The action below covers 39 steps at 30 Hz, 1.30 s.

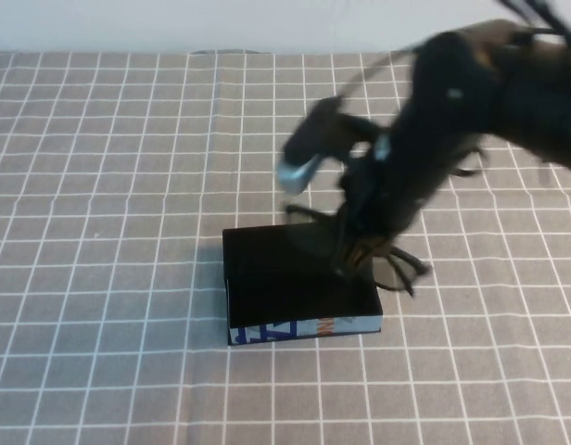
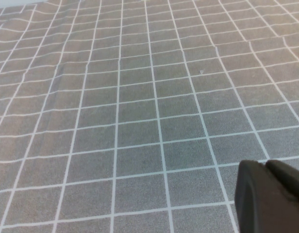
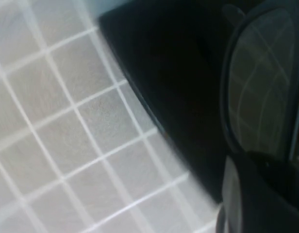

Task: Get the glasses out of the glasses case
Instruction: Pick up the glasses from the glasses case, then place the glasses on the table

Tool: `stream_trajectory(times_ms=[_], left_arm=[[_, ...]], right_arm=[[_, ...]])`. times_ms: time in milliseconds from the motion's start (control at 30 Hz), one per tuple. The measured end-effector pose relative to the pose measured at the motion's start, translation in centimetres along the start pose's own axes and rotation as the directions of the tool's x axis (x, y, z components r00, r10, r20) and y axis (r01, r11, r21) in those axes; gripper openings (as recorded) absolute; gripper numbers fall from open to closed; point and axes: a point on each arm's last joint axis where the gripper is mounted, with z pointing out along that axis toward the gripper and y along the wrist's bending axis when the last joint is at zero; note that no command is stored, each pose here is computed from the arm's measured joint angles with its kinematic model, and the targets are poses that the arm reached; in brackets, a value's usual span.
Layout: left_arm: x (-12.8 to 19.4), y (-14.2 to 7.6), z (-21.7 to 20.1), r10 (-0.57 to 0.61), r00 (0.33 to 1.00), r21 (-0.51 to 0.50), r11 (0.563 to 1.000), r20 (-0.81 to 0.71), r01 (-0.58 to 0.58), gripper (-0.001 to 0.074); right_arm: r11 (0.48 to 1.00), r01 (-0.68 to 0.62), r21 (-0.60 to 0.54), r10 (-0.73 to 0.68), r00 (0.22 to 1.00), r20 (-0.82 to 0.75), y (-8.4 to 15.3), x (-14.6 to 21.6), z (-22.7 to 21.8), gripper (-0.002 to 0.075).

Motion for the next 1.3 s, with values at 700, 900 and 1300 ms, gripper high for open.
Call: stream_trajectory(times_ms=[700,900,1300], left_arm=[[0.0,0.0,0.0,0.000,1.000,0.000,1.000,0.000,0.000,-0.0004],[0.0,0.0,0.0,0.002,1.000,-0.001,1.000,0.000,-0.002,-0.0004],[0.0,0.0,0.0,0.002,1.000,-0.001,1.000,0.000,-0.002,-0.0004]], right_arm=[[0.577,-0.816,0.045,0.815,0.579,0.039,-4.8,11.7,5.7,0.0060],[0.558,-0.829,0.044,0.829,0.559,0.021,-5.0,11.9,6.9,0.0066],[0.509,-0.857,0.087,0.858,0.513,0.035,-5.2,12.1,6.4,0.0357]])
